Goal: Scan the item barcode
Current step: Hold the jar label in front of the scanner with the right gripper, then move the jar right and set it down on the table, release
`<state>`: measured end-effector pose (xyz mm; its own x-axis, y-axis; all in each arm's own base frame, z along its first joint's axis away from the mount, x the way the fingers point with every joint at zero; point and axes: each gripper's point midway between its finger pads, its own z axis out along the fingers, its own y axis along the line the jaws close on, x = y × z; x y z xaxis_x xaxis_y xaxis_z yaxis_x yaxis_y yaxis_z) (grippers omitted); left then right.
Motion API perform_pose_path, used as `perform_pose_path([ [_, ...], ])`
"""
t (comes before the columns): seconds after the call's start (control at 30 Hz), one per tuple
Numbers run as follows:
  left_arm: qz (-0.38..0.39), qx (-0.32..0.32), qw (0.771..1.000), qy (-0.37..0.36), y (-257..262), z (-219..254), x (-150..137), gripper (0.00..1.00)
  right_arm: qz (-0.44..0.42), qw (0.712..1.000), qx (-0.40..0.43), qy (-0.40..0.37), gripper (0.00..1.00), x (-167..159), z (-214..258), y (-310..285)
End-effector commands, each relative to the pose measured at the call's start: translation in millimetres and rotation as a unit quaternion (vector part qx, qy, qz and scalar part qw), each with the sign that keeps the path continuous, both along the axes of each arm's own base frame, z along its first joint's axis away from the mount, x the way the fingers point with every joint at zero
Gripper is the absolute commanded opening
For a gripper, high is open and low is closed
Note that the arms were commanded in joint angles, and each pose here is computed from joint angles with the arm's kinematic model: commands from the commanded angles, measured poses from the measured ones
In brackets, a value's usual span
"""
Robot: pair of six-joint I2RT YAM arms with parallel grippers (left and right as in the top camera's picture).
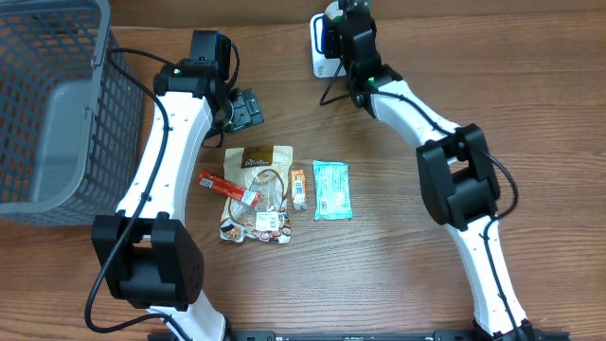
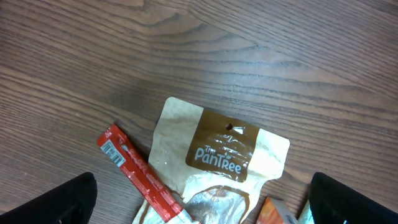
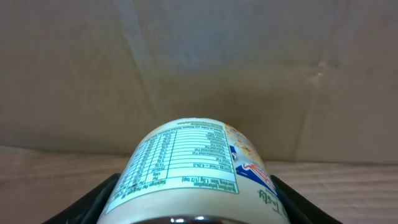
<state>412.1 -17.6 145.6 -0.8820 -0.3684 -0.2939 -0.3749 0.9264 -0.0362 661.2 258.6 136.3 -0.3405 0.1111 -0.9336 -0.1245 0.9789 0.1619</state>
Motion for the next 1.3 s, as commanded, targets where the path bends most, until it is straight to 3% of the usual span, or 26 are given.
perform_pose_path([
  [0.0,-0.004,0.005,1.0,-0.014,1.4,10.3,2.2,1.0,-0.003,0.994,0.04,-0.099,0.04,-30.8,175.6,-11.5],
  [0.2,-0.004,0.005,1.0,-0.014,1.4,10.3,2.2,1.0,-0.028,0.999,0.027,0.005,0.04,-91.1,211.9,-58.8],
  [0.4,-0.004,0.005,1.0,-0.014,1.4,10.3,2.2,1.0,-0.111,0.977,0.023,0.18,0.04,-158.3,177.2,-134.7],
  [0.73,-0.004,0.005,1.0,-0.014,1.4,10.3,2.2,1.0,-0.219,0.849,-0.02,0.48,0.04,-253.5,69.9,-247.5],
  [0.97,-0.004,0.005,1.0,-0.014,1.4,10.3,2.2,1.0,-0.231,0.803,0.001,0.549,0.04,-271.0,10.6,-267.9],
  [1.27,-0.004,0.005,1.0,-0.014,1.4,10.3,2.2,1.0,-0.237,0.781,-0.003,0.578,0.04,-289.0,-62.4,-273.4],
])
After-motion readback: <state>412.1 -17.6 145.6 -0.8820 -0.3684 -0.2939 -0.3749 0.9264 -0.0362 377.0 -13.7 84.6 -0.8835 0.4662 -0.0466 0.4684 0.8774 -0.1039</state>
